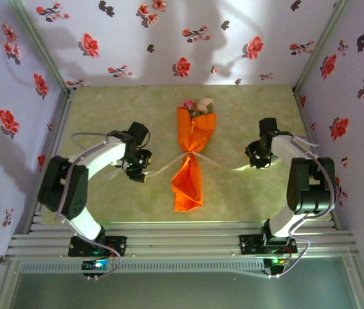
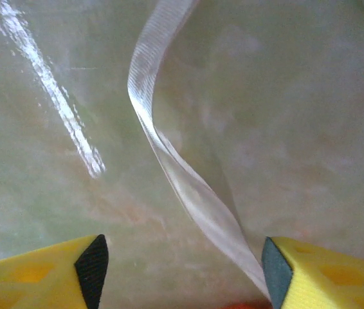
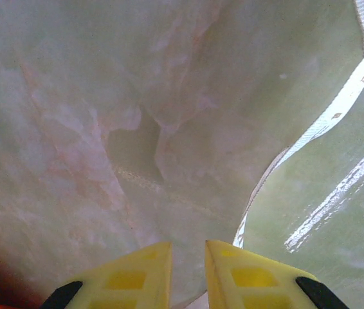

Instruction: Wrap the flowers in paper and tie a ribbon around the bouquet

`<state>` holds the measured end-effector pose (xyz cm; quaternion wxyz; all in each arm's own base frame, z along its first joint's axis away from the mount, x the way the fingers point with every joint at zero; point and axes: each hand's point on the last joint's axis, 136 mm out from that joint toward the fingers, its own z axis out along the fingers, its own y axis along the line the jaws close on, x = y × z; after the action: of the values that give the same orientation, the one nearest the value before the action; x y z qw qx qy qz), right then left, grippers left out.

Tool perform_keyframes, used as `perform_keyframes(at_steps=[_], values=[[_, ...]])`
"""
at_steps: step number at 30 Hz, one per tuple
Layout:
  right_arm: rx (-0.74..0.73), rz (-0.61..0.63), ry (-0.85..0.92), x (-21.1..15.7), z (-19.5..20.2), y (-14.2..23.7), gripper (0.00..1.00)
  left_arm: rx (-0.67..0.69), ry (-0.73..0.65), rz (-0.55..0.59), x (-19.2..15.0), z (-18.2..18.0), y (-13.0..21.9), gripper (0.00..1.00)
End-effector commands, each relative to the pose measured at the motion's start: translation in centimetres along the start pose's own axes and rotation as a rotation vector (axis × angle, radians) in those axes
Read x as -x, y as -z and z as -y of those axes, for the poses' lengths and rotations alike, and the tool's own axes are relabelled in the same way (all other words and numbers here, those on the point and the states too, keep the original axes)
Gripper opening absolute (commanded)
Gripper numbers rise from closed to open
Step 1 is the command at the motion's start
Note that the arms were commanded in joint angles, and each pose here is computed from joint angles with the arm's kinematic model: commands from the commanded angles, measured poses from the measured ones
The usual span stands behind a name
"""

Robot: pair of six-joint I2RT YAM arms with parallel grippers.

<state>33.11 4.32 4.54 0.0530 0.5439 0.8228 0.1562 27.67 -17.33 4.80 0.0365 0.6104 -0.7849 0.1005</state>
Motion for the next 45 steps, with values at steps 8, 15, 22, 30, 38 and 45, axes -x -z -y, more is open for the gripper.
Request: perform_keyframes(at_steps=[8,15,22,30,38,45], values=[[0.007,0.028,0.011,-0.2,0.3,1.3,0.22,0.057,0.169,0.049,1.2,0.2,-3.4,0.6],[0.006,0.026,0.017,-0.4,0.7,1.2,0.22,0.021,0.167,0.048,1.2,2.0,-4.2,0.5],[0.012,0.031,0.021,-0.4,0.6,1.4,0.22,0.004,0.174,0.037,1.0,2.2,-4.1,0.04],[-0.011,0.075,0.114,0.2,0.5,3.0,0.22,-0.331,-0.038,-0.069,-4.0,8.5,3.9,0.0],[-0.03,0.12,0.195,1.4,-0.1,4.6,0.23,-0.519,-0.165,-0.288,-13.1,10.9,10.4,0.0],[-0.016,0.123,0.168,3.5,-0.4,5.6,0.24,-0.61,-0.166,-0.385,-16.7,12.4,13.2,0.0]])
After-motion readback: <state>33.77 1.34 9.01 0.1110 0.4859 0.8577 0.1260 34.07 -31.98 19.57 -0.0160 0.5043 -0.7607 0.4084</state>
